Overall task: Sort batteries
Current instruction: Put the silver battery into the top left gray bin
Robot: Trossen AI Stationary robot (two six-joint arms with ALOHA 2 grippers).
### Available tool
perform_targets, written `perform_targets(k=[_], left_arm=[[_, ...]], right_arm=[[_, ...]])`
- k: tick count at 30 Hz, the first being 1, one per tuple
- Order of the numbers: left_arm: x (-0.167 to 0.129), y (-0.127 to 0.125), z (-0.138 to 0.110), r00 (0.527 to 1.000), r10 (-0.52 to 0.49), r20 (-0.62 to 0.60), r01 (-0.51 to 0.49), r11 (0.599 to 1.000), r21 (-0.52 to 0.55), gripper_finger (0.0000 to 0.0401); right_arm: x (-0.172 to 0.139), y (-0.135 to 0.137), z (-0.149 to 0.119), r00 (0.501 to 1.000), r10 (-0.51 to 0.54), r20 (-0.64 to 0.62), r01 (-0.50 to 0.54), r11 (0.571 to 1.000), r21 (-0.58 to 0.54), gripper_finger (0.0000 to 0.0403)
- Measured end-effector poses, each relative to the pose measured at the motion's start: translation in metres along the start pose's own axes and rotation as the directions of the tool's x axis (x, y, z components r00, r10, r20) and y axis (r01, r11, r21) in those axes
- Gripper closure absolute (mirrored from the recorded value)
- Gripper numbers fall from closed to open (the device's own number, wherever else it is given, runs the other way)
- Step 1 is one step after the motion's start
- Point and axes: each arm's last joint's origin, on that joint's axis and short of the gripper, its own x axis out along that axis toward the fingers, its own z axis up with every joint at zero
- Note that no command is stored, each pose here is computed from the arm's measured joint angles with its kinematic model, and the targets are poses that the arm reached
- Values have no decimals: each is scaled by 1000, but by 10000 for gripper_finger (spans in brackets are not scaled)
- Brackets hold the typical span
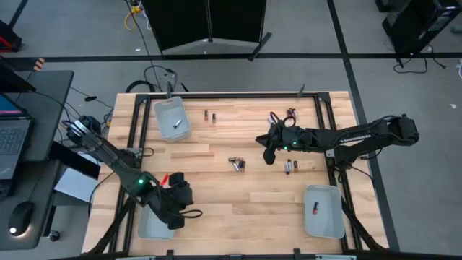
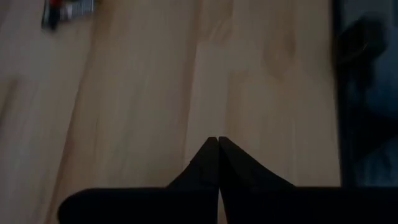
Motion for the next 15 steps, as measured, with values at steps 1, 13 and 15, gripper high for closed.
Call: perform_targets(k=[1,13,15], left_arm=[[3,2,0,1000,-8,26,8,1000,-5,397],[49,46,10,910,-156,385,150,988,46,400],[54,59,13,882,-167,441,154,986,67,400]], right_arm=[[0,-3,-2,999,-30,-19,30,999,20,346],[4,-30,-10,974,-177,-142,194,974,115,300],[4,-34,-10,969,-194,-154,213,970,118,290]])
